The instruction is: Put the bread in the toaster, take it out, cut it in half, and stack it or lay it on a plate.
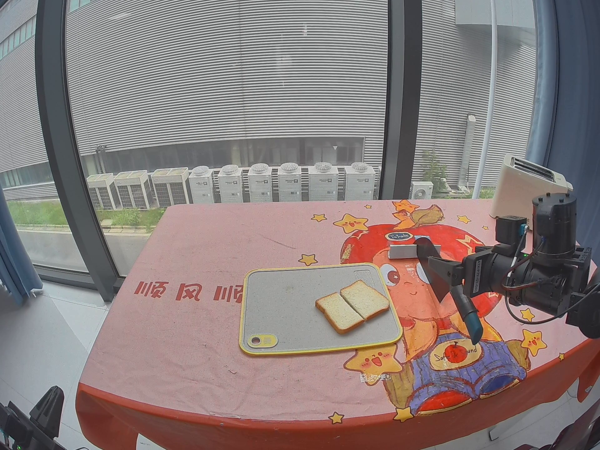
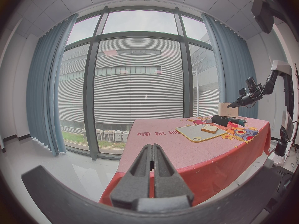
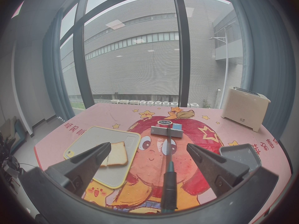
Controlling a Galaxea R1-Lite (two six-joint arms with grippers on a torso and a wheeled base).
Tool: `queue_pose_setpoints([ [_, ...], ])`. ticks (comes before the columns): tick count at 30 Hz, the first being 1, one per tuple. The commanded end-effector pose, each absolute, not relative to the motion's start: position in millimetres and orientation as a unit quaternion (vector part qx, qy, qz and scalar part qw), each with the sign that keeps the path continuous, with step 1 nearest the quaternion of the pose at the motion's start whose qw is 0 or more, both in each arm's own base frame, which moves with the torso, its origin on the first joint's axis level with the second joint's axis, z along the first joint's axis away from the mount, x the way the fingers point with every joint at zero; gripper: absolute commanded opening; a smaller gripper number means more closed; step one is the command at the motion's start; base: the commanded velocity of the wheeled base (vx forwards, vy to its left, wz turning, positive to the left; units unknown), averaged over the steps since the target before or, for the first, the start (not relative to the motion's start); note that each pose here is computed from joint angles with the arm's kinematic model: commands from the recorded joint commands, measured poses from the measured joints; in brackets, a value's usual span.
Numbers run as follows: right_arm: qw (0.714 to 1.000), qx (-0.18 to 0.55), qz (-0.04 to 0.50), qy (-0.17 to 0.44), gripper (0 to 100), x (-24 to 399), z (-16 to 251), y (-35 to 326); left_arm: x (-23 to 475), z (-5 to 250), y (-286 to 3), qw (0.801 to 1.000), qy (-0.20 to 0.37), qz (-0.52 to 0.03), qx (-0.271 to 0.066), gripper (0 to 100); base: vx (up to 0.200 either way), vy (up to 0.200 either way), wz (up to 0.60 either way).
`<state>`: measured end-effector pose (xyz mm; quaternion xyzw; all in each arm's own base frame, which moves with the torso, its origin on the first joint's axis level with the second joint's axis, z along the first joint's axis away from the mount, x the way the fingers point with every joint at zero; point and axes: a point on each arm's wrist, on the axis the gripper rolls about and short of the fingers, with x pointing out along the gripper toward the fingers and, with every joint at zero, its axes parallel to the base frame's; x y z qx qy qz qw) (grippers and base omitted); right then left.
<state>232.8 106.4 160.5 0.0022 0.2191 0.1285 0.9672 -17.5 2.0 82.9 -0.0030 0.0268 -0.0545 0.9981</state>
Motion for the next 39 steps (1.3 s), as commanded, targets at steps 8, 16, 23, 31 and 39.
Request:
queue_pose_setpoints([
  [8, 0.963, -0.018, 0.157, 0.217, 100, 237.2, 159.8, 124.0, -16.4, 78.0, 1.9, 0.998, 0.036, -0.053, -0.003, 0, 0.0, 0.0, 0.0],
  [16, 0.957, -0.03, 0.173, 0.229, 100, 256.3, 156.8, 146.1, -16.4, 78.0, 1.9, 0.998, 0.036, -0.053, -0.003, 0, 0.0, 0.0, 0.0],
  [23, 0.945, -0.047, 0.174, 0.273, 100, 277.4, 135.4, 161.9, -16.4, 78.0, 1.9, 0.998, 0.036, -0.055, -0.003, 0, 0.0, 0.0, 0.0],
  [31, 0.934, -0.06, 0.17, 0.308, 100, 298.0, 104.1, 174.2, -16.4, 78.0, 1.9, 0.998, 0.036, -0.054, -0.003, 0, 0.0, 0.0, 0.0],
  [39, 0.927, -0.069, 0.168, 0.329, 100, 304.4, 84.8, 179.2, -16.4, 78.0, 1.9, 0.998, 0.036, -0.054, -0.003, 0, 0.0, 0.0, 0.0],
])
